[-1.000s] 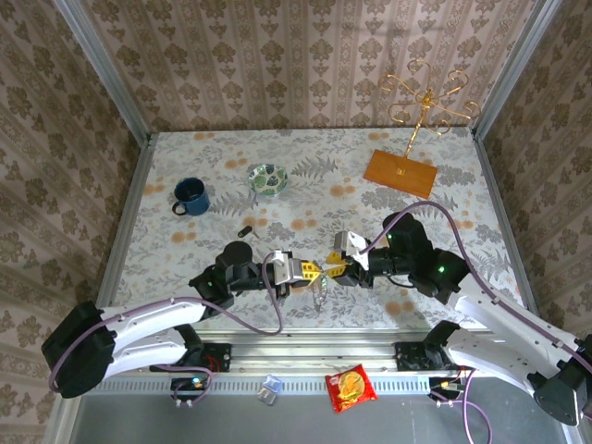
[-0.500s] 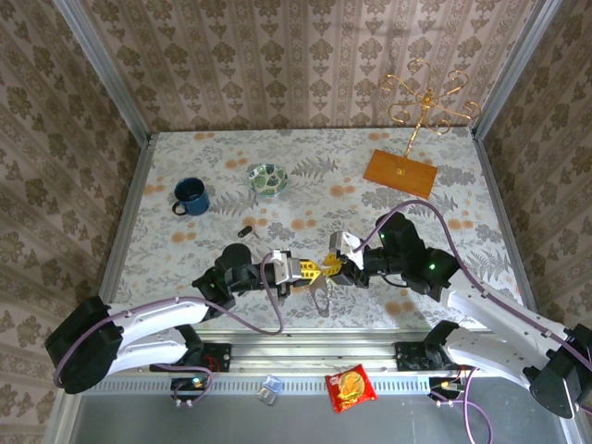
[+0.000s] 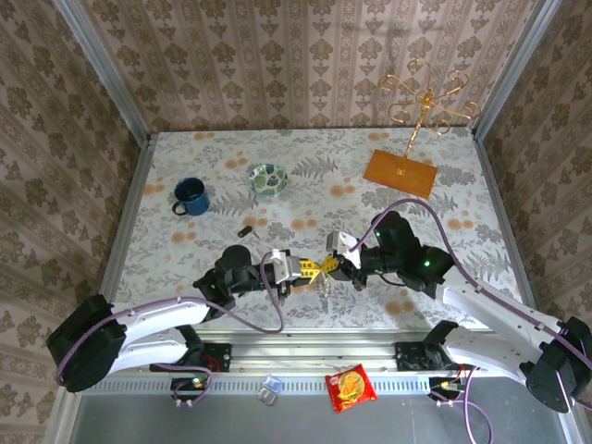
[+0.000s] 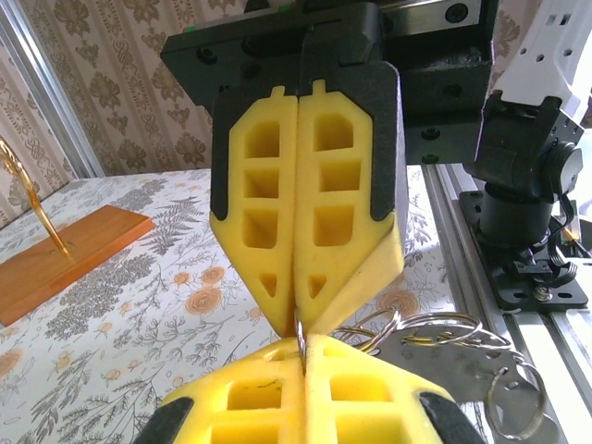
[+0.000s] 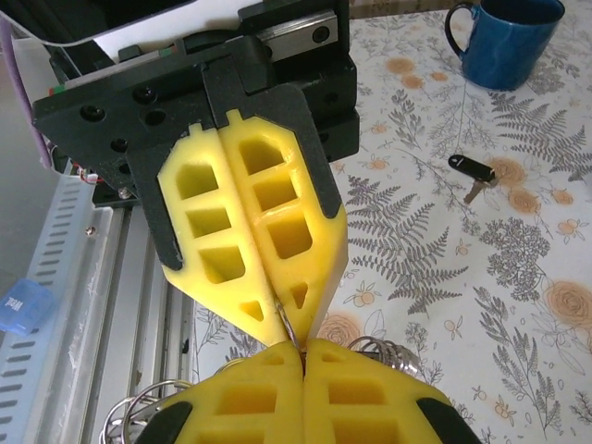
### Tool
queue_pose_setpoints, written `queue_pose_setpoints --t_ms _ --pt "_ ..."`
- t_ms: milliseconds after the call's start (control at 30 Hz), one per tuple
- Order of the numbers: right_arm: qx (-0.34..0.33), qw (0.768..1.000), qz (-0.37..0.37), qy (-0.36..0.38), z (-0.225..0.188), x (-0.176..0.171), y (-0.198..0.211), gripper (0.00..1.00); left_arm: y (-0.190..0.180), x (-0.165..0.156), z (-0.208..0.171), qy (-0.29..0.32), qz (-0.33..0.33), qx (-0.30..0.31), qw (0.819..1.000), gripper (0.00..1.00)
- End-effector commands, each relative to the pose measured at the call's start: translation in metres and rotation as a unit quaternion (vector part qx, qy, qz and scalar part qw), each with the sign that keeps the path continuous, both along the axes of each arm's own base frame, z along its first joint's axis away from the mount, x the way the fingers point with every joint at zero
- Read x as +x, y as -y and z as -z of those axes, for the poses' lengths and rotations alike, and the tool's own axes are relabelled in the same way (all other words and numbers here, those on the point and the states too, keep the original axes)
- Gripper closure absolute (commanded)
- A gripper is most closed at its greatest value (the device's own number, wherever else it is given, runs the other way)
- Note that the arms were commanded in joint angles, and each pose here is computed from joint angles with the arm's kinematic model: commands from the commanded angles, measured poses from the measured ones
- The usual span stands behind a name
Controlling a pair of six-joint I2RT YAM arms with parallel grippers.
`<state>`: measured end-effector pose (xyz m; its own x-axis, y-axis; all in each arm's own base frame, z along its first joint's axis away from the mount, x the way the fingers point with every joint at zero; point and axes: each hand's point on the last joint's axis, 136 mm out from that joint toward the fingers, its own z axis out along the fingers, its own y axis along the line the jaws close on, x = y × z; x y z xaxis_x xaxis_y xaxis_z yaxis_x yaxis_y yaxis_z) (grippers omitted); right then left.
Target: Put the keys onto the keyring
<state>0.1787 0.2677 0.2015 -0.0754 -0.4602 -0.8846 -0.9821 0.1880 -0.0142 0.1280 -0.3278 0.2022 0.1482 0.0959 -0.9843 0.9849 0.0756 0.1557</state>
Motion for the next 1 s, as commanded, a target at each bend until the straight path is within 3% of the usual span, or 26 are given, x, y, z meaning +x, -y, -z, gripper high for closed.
queue_pose_setpoints --t_ms 0,100,400,667,800,867,967 --pt "-0.02 1.0 -0.011 0.017 -0.004 -0.002 0.002 1.0 0.001 0.004 -0.011 0.001 -0.017 -0.014 1.0 0.83" --pt "-0.047 0.998 -0.019 0.025 -0.002 -0.004 0.005 1.0 0.0 0.008 -0.004 -0.007 -0.029 0.012 0.999 0.79" --pt "-0.104 0.992 -0.045 0.052 -0.004 -0.012 -0.001 1.0 0.001 0.007 0.005 -0.02 -0.022 0.053 0.998 0.81" --pt "-0.111 0.991 -0.047 0.058 -0.014 -0.012 -0.01 1.0 0.001 0.005 0.001 -0.015 -0.016 0.053 0.998 1.0" --pt "-0.078 0.996 -0.005 0.048 -0.019 -0.002 0.0 0.75 -0.001 0.004 -0.002 -0.011 -0.016 0.04 0.999 1.0" --pt "-0.081 0.995 0.009 0.049 -0.014 -0.003 0.007 0.69 -0.001 0.004 -0.003 -0.012 -0.017 0.034 0.999 1.0" --pt "-0.09 0.994 0.03 0.053 -0.005 -0.002 0.017 0.67 -0.001 0.003 -0.005 -0.014 -0.017 0.021 1.0 1.0"
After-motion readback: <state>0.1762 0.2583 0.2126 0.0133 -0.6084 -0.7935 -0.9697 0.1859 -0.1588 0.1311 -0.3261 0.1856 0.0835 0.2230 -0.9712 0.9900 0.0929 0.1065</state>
